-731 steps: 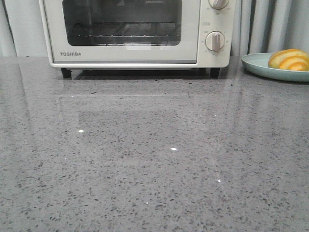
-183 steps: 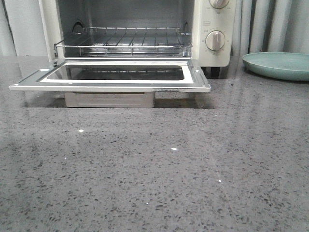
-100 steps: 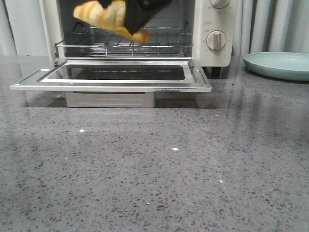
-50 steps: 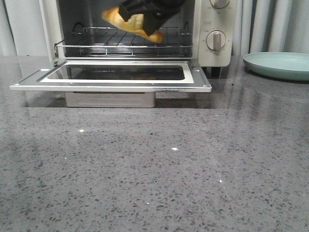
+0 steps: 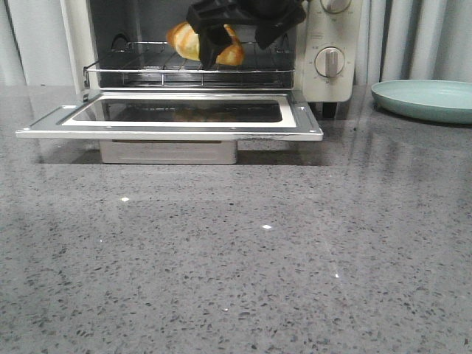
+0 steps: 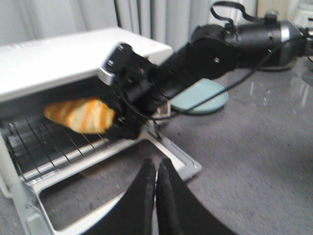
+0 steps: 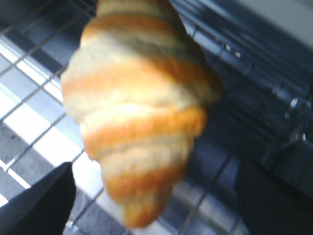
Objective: Put bread in oven
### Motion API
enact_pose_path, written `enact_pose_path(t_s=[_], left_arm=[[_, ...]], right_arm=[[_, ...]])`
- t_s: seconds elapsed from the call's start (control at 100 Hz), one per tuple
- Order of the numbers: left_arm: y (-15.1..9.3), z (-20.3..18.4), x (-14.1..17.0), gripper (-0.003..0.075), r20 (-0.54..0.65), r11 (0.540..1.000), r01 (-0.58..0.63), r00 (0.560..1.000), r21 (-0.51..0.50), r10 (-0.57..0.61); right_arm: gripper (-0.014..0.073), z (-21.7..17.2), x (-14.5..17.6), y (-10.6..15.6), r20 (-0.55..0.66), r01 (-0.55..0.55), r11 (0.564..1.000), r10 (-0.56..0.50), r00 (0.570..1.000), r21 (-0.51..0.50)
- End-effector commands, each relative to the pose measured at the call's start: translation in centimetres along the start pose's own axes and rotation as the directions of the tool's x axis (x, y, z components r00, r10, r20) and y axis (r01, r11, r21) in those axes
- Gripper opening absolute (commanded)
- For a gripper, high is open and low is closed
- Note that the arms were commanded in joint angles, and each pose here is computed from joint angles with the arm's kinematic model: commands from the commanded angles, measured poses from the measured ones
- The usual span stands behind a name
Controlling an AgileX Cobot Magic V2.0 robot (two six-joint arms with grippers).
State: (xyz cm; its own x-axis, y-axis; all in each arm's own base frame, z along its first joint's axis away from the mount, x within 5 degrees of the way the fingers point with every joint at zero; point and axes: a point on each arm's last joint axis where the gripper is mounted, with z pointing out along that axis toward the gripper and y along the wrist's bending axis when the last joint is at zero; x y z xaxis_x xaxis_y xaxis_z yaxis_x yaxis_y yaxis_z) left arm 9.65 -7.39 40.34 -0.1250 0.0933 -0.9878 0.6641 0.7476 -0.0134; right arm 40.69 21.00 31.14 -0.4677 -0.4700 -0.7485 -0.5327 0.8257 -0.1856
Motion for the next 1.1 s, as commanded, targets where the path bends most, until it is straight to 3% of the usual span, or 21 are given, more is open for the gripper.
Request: enact_pose_path(t_s=[0.0,0.04,0.16,0.18,0.35,0.47,0.6,0.78,0.97,1.09], left_arm=[[0.3,-1.5,-2.0,-0.0022,0.155,0.997,0.017,0.988,-0.071,-0.006],[0.4,-2.2,-2.2,-0.0022,0.183,0.995,0.014,0.983,-0.099,0.005],[0.4,-4.4,-2.1,-0.0022,0.223,0.981,-0.032,0.972,-0.19,0.074],[0.4,-4.8,-2.0,-0.0022,0.227,0.978,-0.038,0.97,-0.207,0.085],[0.0,-7.3,0.6,-0.0022,0.249,0.947,-0.036,0.961,-0.32,0.121],[-0.4,-8.2,3.5,-0.0022,0.247,0.932,-0.025,0.961,-0.363,0.122],[-0.6,-8.2,6.4,-0.0022,0.23,0.926,-0.019,0.966,-0.378,0.114],[-0.3,-7.3,8.7,-0.0021,0.183,0.928,-0.011,0.979,-0.373,0.086],[-0.3,-7.0,9.4,-0.0021,0.172,0.934,0.013,0.984,-0.356,0.052],[-0.5,-6.9,9.3,-0.0021,0.197,0.943,0.059,0.98,-0.328,0.008]], right_arm=[[0.0435,-4.9,-2.5,-1.3,0.123,-0.042,0.999,0.039,0.992,0.02],[0.0341,-5.9,-2.6,-1.4,0.122,-0.047,0.999,0.044,0.992,0.017],[-0.0047,-9.3,-2.9,-0.9,0.14,-0.058,0.998,0.059,0.988,-0.009],[-0.0077,-10.0,-2.8,-0.6,0.147,-0.057,0.998,0.059,0.987,-0.019],[-0.0055,-15.5,0.5,2.4,0.132,0.037,0.996,-0.026,0.991,-0.083],[-0.0055,-20.2,4.6,3.9,0.227,0.074,0.992,-0.049,0.973,-0.105],[-0.0055,-26.2,9.6,3.7,0.406,0.068,0.995,-0.03,0.913,-0.079],[-0.0055,-32.5,17.0,3.2,0.562,0.042,0.999,-0.024,0.827,-0.019],[-0.0055,-35.7,22.4,3.0,0.669,-0.012,0.998,-0.032,0.743,0.061],[-0.0055,-36.1,24.1,3.2,0.691,-0.033,0.995,-0.039,0.722,0.09]])
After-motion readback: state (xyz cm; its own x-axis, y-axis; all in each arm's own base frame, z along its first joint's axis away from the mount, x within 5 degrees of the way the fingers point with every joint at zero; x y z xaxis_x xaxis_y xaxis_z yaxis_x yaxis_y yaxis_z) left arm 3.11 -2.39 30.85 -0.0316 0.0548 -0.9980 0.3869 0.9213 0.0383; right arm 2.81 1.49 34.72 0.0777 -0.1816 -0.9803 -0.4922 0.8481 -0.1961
